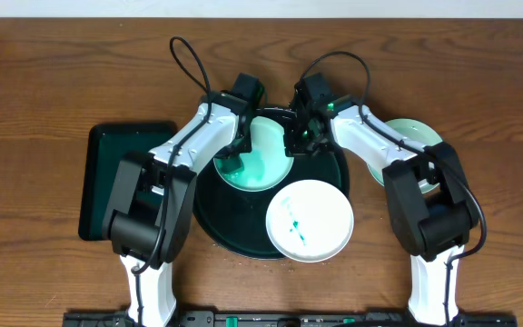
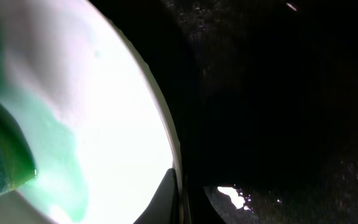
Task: Clean dirty plates on tray and stack at the side
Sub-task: 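Scrub the held plate with the sponge, then lift the sponge away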
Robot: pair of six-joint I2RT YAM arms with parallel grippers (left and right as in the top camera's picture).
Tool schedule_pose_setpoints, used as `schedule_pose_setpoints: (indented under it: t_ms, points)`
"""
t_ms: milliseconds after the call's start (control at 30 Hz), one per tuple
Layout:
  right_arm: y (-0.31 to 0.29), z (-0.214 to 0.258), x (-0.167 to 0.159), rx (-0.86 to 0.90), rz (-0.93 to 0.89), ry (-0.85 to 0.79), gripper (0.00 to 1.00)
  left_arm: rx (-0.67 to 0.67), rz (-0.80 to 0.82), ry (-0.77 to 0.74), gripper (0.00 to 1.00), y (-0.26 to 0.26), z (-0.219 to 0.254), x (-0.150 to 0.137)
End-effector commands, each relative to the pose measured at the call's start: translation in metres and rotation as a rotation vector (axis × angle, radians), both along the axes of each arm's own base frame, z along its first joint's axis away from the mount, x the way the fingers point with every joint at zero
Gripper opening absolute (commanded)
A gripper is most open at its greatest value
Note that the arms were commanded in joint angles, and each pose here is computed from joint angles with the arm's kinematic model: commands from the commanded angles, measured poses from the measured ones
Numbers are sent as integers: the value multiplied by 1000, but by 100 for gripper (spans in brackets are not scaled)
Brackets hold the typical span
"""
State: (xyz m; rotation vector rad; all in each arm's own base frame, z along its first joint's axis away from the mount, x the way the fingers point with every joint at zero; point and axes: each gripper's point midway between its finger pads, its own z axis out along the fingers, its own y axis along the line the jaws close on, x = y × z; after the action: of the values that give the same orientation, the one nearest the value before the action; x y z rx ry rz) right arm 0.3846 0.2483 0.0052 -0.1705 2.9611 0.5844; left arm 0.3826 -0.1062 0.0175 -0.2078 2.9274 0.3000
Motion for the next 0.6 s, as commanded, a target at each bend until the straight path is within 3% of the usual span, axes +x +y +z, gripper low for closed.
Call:
schedule_pose_setpoints:
  t_ms: [0, 167, 267, 367, 567]
  points:
    - [1, -11, -7, -19, 7, 33, 1, 74, 69, 88, 7, 25, -19, -19]
    - [1, -11, -7, -20, 8, 34, 1, -439, -247, 300, 7, -64, -22, -54]
    - [1, -11, -7, -20, 8, 34, 1, -729, -401, 341, 7, -108, -1, -69]
    - [1, -11, -7, -20, 8, 34, 1, -763, -424, 316, 7, -115, 2, -64]
    - [1, -11, -7, -20, 8, 34, 1, -631, -459, 159, 8, -103, -9, -26]
